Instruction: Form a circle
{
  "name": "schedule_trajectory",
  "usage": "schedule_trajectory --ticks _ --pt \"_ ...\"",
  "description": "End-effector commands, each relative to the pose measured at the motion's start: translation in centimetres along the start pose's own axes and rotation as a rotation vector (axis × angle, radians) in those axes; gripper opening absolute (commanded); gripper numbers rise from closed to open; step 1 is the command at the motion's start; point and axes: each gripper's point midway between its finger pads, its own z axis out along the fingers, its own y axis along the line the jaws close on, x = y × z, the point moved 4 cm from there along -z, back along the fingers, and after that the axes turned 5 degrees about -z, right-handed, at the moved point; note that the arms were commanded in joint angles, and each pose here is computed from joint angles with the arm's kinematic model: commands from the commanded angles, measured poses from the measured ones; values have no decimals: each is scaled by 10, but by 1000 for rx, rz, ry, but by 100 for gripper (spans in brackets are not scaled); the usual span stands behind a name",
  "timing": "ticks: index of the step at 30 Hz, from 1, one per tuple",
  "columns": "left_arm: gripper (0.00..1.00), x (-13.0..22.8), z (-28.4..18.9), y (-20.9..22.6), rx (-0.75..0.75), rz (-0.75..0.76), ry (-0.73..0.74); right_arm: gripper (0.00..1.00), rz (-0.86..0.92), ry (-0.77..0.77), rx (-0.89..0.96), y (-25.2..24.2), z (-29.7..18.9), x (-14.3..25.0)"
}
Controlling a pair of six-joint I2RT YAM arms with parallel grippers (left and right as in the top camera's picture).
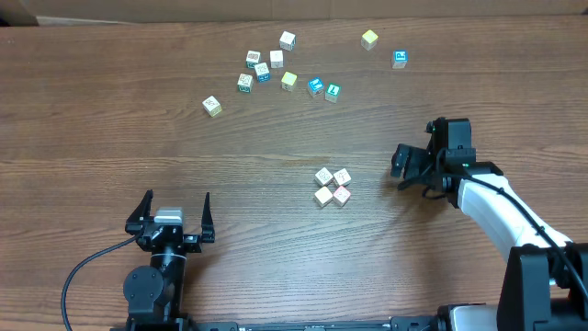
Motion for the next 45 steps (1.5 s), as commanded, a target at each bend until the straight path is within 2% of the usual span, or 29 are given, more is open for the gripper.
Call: schedule_trajectory --ticks 1,9,19,29,45 --pt "100 -1 -1 0 0 29 -8 100 -21 -48 -18 1 -7 -2" --pt "100 -1 -1 0 0 29 -8 100 -43 -193 -48 0 1 6" --pt "100 -1 -1 0 0 29 -8 100 -95 -247 -52 -4 5 27" --pt "100 -1 -1 0 0 29 -8 100 -100 -244 -96 -8 11 73" --pt "100 -1 -1 0 0 29 -8 100 -107 -406 -121 -12 -15 93"
